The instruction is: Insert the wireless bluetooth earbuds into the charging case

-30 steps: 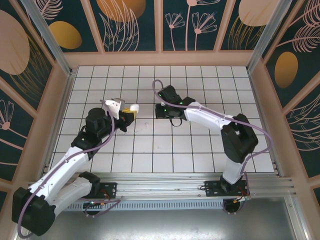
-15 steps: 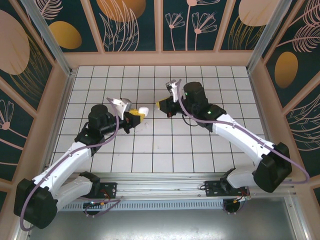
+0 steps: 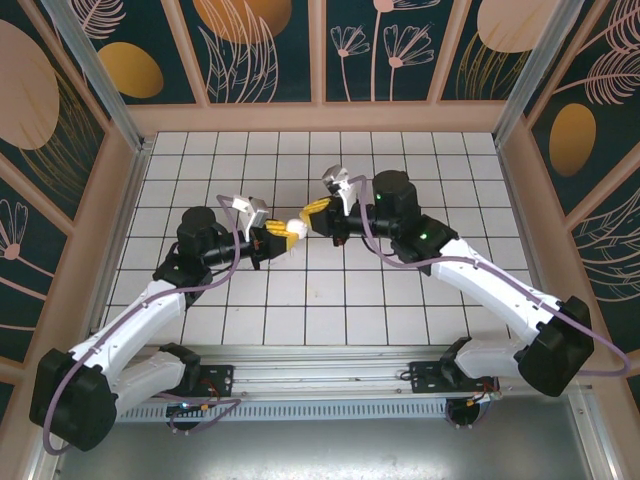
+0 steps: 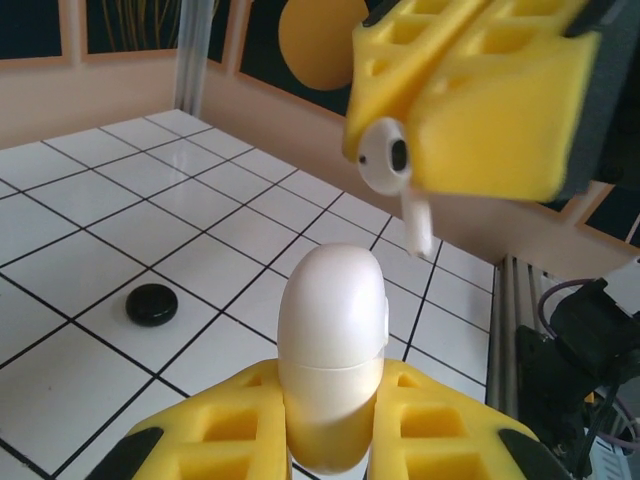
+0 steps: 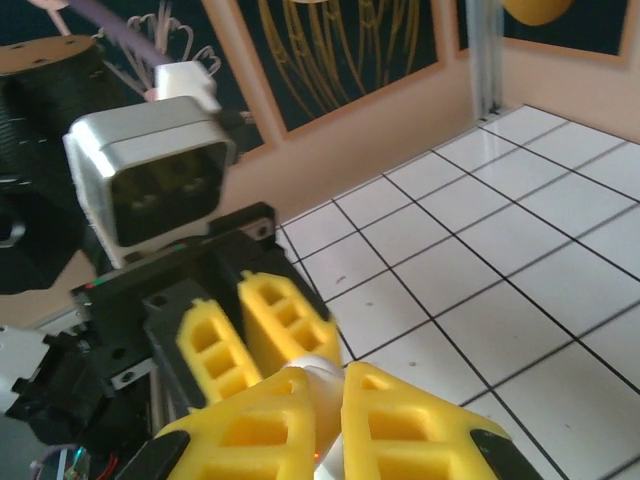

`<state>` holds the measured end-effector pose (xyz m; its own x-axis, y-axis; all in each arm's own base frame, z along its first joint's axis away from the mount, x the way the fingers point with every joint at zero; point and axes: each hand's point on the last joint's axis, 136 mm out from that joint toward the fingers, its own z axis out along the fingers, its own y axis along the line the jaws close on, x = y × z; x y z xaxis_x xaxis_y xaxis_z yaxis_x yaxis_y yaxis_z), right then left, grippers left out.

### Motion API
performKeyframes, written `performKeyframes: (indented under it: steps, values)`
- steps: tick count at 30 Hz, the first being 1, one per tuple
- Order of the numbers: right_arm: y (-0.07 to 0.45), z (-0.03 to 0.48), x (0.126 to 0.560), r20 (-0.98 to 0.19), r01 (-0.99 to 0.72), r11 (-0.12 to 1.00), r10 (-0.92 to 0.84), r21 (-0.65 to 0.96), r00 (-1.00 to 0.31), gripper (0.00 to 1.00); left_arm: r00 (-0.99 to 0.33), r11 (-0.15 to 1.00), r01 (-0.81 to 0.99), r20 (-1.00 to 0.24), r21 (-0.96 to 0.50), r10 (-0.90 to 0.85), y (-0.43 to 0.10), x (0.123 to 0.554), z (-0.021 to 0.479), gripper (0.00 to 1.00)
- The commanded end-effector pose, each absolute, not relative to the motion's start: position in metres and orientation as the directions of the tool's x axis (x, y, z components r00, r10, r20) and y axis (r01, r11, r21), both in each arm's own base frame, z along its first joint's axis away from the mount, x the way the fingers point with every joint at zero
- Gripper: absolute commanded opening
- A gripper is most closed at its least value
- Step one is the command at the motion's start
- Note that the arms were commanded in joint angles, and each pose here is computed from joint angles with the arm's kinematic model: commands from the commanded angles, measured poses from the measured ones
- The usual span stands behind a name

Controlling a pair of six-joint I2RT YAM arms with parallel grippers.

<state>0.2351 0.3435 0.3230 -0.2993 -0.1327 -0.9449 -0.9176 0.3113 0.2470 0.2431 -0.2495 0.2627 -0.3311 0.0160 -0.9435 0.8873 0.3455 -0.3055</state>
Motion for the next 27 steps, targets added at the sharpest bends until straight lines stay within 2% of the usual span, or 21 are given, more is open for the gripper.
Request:
performKeyframes:
  steps: [1,19,23,27]
  values:
    - [0.354,0.351,0.229,-0.978,-0.951,0.27,-0.104,0.148,-0.181,0.1,-0.261,0.282,0.925,-0.965,-0.255,-0.016,-0.254,0.238,0.287,0.01]
    - [0.356,0.362,0.223,-0.992,-0.968,0.244,-0.089,0.064,-0.088,0.09,-0.264,0.203,0.943,-0.964,-0.263,-0.024,-0.258,0.228,0.293,0.02]
    - [0.351,0.367,0.227,-0.994,-0.959,0.279,-0.079,0.053,-0.078,0.09,-0.268,0.213,0.94,-0.963,-0.268,-0.029,-0.258,0.231,0.294,0.02]
    - [0.34,0.366,0.238,-0.994,-0.927,0.368,-0.054,0.068,-0.094,0.09,-0.281,0.266,0.923,-0.959,-0.278,-0.028,-0.257,0.241,0.29,0.01]
